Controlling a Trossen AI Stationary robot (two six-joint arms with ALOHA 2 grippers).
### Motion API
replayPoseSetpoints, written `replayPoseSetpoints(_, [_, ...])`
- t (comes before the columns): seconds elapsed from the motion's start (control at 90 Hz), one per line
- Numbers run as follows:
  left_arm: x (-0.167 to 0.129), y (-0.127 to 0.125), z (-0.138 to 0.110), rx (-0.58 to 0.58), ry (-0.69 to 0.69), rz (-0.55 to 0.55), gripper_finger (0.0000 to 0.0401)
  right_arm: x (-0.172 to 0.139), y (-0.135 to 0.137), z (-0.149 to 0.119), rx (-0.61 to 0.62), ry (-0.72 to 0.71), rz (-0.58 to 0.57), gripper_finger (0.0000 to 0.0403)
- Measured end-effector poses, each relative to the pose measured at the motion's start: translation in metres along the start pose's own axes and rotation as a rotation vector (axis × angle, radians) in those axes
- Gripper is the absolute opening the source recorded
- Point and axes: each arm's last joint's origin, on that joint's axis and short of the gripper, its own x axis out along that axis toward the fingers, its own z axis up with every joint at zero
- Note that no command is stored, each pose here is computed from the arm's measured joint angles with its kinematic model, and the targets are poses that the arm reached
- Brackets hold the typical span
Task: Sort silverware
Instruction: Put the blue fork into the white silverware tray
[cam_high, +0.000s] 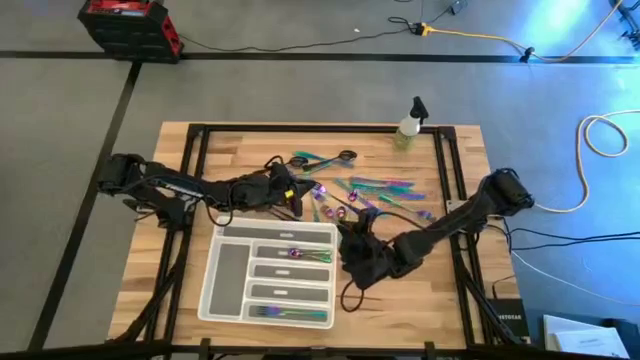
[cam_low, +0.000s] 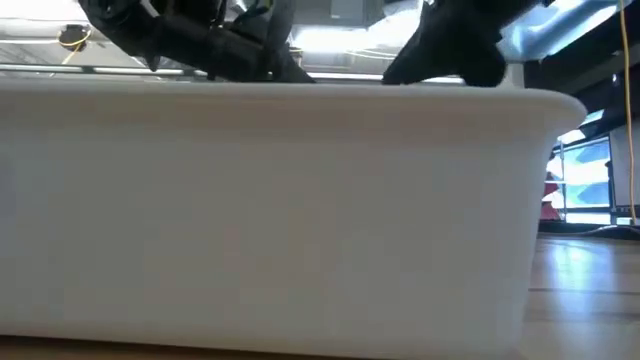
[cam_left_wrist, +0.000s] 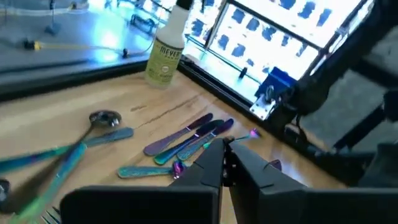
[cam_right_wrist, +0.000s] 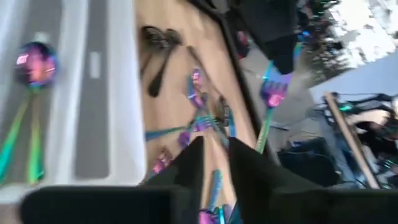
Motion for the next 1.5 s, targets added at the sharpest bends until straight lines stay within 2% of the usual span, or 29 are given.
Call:
replayPoseSetpoints(0.089, [0.0,-0.001,0.0,-0.064,0.005,-0.009,0.0,0.007,0.002,-0.001,0.007,0.011,-0.027,0.0007])
replayPoseSetpoints(0.267, [-0.001,-0.004,-0.002,-0.144,0.013,-0.021,0.0,0.03,-0.002,-0.003,0.095,0.066,0.072,0.0023])
replayPoseSetpoints(0.511, [-0.003,-0.008,-0.005,-0.166,0.032,-0.045,0.0,0.041,-0.011,-0.01,0.127,0.134,0.023,0.0002])
replayPoseSetpoints(0.656, [-0.003,-0.008,-0.005,-0.186,0.045,-0.055,0.0,0.047,-0.017,-0.017,0.136,0.185,0.001,0.0004])
replayPoseSetpoints(1.333, [-0.008,-0.018,-0.012,-0.156,0.085,-0.105,0.0,0.044,-0.022,-0.022,0.072,0.191,-0.173,0.0005])
replayPoseSetpoints(1.5, [-0.009,-0.018,-0.014,-0.148,0.104,-0.106,0.0,0.044,-0.022,-0.023,0.063,0.19,-0.185,0.0005])
